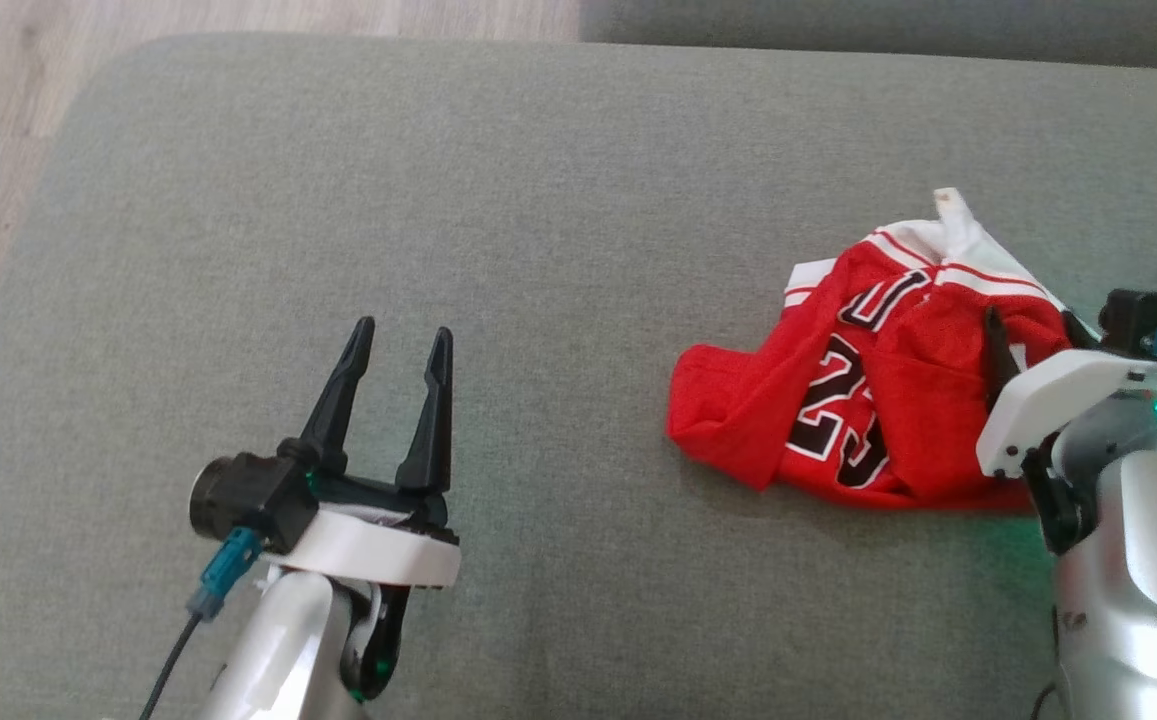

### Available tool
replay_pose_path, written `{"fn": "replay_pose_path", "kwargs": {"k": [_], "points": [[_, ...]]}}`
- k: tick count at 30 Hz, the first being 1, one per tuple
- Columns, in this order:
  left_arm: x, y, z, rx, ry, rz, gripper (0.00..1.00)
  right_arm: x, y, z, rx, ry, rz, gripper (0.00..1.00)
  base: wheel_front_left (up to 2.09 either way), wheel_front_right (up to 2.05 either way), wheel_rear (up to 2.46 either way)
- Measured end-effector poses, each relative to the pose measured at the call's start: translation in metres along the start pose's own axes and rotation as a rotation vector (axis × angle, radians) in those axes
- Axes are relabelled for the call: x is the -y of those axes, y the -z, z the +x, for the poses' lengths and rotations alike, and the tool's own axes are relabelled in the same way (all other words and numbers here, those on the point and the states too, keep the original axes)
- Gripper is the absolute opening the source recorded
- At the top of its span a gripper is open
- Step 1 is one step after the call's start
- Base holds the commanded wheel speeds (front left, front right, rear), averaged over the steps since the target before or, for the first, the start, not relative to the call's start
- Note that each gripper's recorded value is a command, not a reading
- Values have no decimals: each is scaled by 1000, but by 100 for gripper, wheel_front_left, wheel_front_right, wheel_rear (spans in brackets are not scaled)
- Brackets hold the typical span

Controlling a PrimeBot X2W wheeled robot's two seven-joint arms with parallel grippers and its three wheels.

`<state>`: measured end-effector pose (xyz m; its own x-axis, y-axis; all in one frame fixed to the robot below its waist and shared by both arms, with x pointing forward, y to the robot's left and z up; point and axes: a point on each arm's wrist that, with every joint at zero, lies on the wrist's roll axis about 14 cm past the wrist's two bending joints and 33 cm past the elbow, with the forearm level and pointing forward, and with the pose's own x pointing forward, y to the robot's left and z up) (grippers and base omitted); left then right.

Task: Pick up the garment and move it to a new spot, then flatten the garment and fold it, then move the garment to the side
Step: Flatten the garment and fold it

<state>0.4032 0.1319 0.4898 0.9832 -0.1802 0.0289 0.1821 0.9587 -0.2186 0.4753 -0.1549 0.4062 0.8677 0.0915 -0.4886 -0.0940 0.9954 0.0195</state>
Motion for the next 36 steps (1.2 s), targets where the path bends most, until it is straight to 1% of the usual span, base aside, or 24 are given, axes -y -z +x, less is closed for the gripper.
{"fn": "replay_pose_path", "kwargs": {"k": [3, 4, 5, 7, 9, 12, 14, 16, 17, 19, 21, 25, 28, 30, 31, 34, 36], "points": [[-4, 1, 0, -3, -9, 2, 100, -2, 19, 7, -78, -4, 22, 100, 0, 0, 0], [-4, 2, 1, -6, -10, 1, 100, -4, 22, 9, -90, -11, 37, 90, 0, 0, 0], [-4, 3, 1, -7, -10, 1, 100, -5, 21, 10, -87, -15, 52, 0, 0, 0, 0], [-3, 4, 1, -10, -7, 0, 100, -4, 8, 13, -33, -11, 44, 0, 0, 0, 0], [-2, 4, 2, -10, -3, -1, 100, -3, -16, 15, 56, -7, 34, 0, 0, 0, 0], [1, 3, 4, -6, 7, -2, 100, -11, -71, 14, 225, -33, -28, 0, 0, 0, 0], [3, 0, 4, 1, 12, -6, 100, -22, -114, 7, 355, -66, -90, 0, 0, 0, 0], [5, -3, 3, 11, 15, -12, 100, -34, -154, -5, 472, -108, -141, 0, 0, 0, 0], [7, -8, 2, 23, 17, -16, 100, -49, -187, -21, 576, -161, -195, 0, 0, 0, 0], [8, -12, 1, 35, 20, -13, 100, -67, -211, -42, 676, -221, -268, 0, 0, 0, 0], [9, -17, -1, 47, 15, -10, 100, -86, -228, -63, 752, -292, -319, 0, 0, 0, 0], [10, -26, -4, 71, 16, -5, 100, -118, -231, -94, 811, -422, -479, 0, 0, 0, 0], [7, -29, -8, 81, 6, -2, 100, -140, -215, -103, 784, -526, -554, 0, 0, 0, 0], [4, -28, -11, 78, -7, -1, 100, -155, -197, -104, 736, -600, -581, 0, 0, 0, 0], [0, -25, -14, 69, -20, -2, 100, -168, -177, -102, 689, -670, -612, 0, 0, 0, 0], [-6, -20, -16, 53, -37, -2, 100, -183, -156, -96, 626, -755, -628, 0, 0, 0, 0], [-8, -18, -16, 48, -43, -1, 100, -188, -153, -94, 618, -776, -632, 0, 0, 0, 0]]}}
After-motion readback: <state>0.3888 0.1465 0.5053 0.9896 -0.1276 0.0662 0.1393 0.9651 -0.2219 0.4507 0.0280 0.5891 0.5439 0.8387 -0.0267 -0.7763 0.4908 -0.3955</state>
